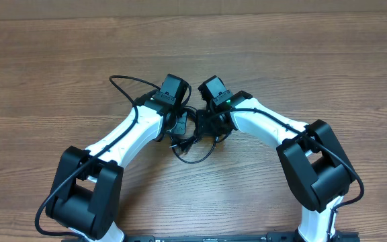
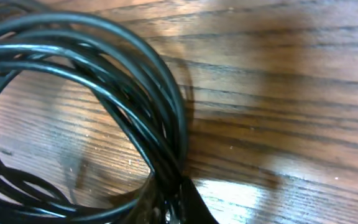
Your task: Untangle cables
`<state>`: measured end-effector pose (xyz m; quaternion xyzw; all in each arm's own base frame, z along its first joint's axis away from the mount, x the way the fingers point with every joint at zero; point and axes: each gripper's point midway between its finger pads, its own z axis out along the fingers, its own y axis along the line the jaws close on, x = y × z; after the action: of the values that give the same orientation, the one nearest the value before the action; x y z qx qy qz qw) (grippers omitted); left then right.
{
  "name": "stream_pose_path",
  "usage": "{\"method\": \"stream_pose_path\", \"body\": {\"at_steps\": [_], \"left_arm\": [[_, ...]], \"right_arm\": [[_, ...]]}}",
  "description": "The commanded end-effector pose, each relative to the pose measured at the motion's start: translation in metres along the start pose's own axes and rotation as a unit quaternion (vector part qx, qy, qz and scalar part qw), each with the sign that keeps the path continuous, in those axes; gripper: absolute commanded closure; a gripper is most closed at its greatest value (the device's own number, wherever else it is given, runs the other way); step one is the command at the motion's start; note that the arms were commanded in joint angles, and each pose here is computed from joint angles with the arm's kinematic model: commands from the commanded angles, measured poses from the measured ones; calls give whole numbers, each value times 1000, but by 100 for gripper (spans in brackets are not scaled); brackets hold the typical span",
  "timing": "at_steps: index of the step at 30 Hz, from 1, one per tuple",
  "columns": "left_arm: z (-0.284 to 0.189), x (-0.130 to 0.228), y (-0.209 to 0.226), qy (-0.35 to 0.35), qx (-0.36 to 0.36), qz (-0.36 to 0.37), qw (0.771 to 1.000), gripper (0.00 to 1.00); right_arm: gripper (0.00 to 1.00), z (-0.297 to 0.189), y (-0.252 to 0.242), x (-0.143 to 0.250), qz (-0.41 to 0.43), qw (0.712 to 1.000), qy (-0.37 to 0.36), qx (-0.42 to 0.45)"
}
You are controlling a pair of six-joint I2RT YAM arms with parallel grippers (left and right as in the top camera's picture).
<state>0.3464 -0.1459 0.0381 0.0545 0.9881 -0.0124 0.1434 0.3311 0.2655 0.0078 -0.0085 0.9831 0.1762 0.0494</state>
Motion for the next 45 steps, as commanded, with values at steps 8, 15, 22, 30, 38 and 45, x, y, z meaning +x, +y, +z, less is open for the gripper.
{"method": "stream_pose_path", "body": {"at_steps": [8, 15, 22, 30, 38, 45], "left_arm": [[-3, 19, 13, 32, -24, -3, 999, 96], [-4, 24, 16, 43, -31, -14, 999, 96], [-4, 25, 16, 43, -31, -15, 998, 85], [-12, 6, 12, 16, -25, -30, 999, 39], [-21, -18, 32, -26, -70, -80, 994, 31], [-12, -28, 53, -24, -42, -145, 988, 29]], "right_arm": [[96, -51, -34, -33, 49, 998, -32, 28], [96, -115, -54, -50, 79, 994, -75, 24], [82, -120, -37, -29, 43, 998, -30, -20], [58, -104, -16, -22, -34, 999, -39, -15], [53, -88, -7, -20, -60, 997, -54, -13], [53, -85, -2, -17, -68, 996, -51, -14]]}}
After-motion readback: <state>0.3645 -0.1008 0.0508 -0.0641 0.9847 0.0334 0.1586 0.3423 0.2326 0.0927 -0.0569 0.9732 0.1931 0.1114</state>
